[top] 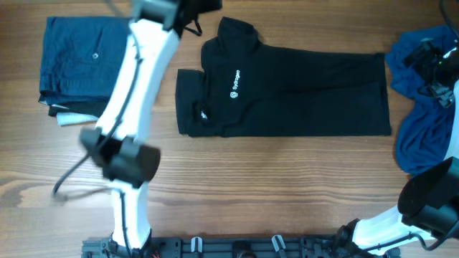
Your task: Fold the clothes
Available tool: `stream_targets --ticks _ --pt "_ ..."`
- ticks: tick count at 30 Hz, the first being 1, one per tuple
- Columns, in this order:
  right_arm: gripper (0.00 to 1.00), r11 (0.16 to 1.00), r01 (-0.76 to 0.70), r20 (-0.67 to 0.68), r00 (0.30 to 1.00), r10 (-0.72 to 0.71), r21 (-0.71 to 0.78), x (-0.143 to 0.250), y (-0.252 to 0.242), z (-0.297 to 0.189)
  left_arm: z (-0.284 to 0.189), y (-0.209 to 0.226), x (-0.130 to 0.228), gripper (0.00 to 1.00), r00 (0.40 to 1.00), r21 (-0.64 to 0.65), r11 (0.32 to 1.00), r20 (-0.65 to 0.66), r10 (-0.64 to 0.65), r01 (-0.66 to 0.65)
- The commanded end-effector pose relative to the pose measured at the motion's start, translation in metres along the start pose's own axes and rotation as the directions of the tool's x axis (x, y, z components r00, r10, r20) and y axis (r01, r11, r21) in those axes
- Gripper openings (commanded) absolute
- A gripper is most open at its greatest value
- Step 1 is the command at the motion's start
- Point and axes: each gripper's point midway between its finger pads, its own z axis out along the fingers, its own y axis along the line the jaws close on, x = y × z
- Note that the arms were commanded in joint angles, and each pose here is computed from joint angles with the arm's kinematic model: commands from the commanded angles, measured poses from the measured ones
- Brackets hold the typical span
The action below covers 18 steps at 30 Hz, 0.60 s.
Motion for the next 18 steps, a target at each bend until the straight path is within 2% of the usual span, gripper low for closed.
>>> stream_targets --ticks 1,5,11,18 --pt "1.00 1.000 -0.012 -0.005 1.000 0.012 -0.007 0.000 0.001 0.002 0.082 0.040 0.052 0.38 0.982 -0.089 0.993 -0.178 0.065 -0.082" --pt "1.00 1.000 -0.012 -0.005 1.000 0.012 -0.007 0.000 0.001 0.002 0.136 0.068 0.095 0.36 0.958 -0.134 0.987 -0.283 0.050 -0.091" --pt "1.00 1.000 -0.012 -0.005 1.000 0.012 -0.007 0.000 0.001 0.002 0.168 0.088 0.129 0.32 0.933 -0.164 0.982 -0.359 0.032 -0.096" --pt "1.00 1.000 -0.012 -0.005 1.000 0.012 -0.007 0.000 0.001 0.002 0.184 0.092 0.156 0.36 0.909 -0.163 0.983 -0.416 0.008 -0.083"
